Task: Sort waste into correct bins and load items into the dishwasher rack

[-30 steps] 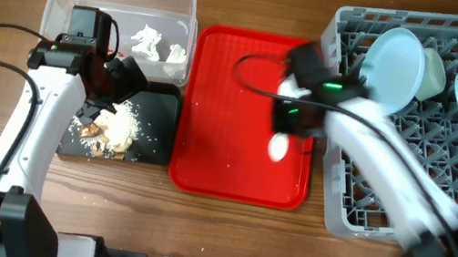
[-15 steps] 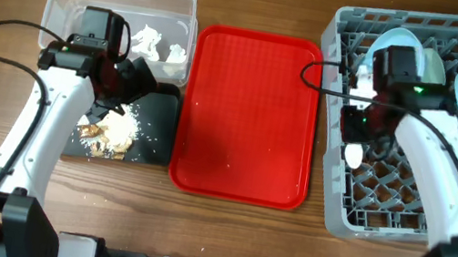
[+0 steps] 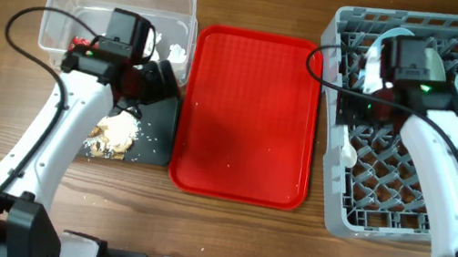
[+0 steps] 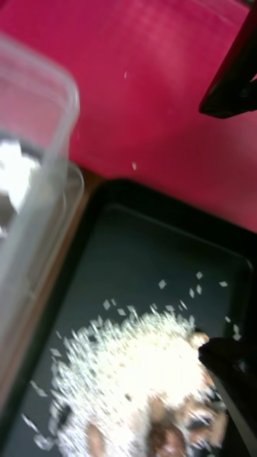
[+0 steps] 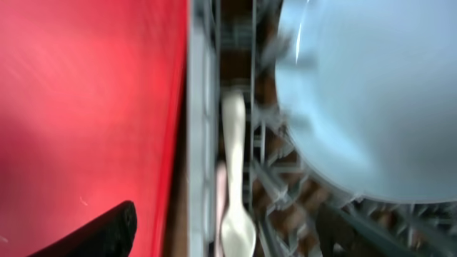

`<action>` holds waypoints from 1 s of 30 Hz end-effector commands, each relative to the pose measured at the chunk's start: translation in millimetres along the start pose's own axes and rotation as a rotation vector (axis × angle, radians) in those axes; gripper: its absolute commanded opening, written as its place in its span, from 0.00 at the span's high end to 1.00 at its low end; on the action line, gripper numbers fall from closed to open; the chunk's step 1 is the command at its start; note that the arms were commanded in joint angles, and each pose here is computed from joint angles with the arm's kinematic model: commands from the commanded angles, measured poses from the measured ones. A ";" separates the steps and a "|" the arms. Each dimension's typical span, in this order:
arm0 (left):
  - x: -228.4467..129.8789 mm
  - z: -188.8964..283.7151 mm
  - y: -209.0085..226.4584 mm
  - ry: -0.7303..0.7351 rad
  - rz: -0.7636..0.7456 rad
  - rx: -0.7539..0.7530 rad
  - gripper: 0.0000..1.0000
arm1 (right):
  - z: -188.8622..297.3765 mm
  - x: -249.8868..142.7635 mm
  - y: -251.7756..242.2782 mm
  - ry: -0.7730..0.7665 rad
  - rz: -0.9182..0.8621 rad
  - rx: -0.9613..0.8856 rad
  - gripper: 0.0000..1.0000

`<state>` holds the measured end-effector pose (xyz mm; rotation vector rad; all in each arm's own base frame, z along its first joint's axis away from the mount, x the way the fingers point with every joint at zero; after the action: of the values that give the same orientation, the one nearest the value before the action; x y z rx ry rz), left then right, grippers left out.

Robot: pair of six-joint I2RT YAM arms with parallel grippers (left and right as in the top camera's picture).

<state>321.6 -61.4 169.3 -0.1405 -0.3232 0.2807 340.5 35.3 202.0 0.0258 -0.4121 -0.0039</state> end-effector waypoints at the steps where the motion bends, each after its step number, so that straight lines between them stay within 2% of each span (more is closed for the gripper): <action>1: 0.6 4.4 -18.0 -0.038 -0.196 -0.042 0.00 | 31.8 18.8 14.6 -0.131 -0.013 0.132 0.17; 4: -6.1 4.2 -16.1 -0.005 -0.237 -0.031 0.00 | 32.7 10.0 22.4 -0.077 -0.050 0.217 0.17; 8: -37.5 7.3 0.7 0.164 -0.231 0.032 0.00 | 38.2 -13.2 21.2 0.025 -0.111 0.241 0.18; 12: -50.4 17.9 5.6 0.192 -0.231 0.033 0.00 | 58.8 -25.0 19.3 -0.022 -0.132 0.243 0.17; 14: -55.3 30.5 7.8 0.121 -0.236 0.002 0.00 | 74.8 -33.2 17.4 -0.103 -0.120 0.247 0.14; 19: -79.4 61.9 21.1 -0.168 -0.253 -0.116 0.00 | 107.3 -70.3 13.5 -0.378 -0.044 0.276 0.06; 20: -84.6 65.5 24.0 -0.215 -0.253 -0.136 0.00 | 110.6 -76.5 12.7 -0.411 -0.041 0.279 0.01; 21: -90.5 69.8 27.3 -0.272 -0.255 -0.158 0.00 | 116.0 -87.1 10.6 -0.456 -0.039 0.275 0.00; 26: -104.5 95.7 35.7 -0.430 -0.257 -0.216 0.00 | 128.7 -118.9 7.5 -0.515 -0.033 0.281 0.00; 30: -106.2 101.7 36.6 -0.457 -0.258 -0.227 0.00 | 125.5 -121.6 7.3 -0.490 -0.035 0.278 0.00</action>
<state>183.5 -48.0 226.7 -0.2599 -0.8097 0.0378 178.5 40.8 273.4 0.3199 -0.9137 -0.0004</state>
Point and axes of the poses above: each gripper's point midway between its finger pads, its own z axis back along the fingers, its own y axis along the line the jaws close on, x = y × z, the point moved 5 cm from there along z, back along the fingers, and after that the axes turned 7 degrees about -z, right-handed, at the moved point
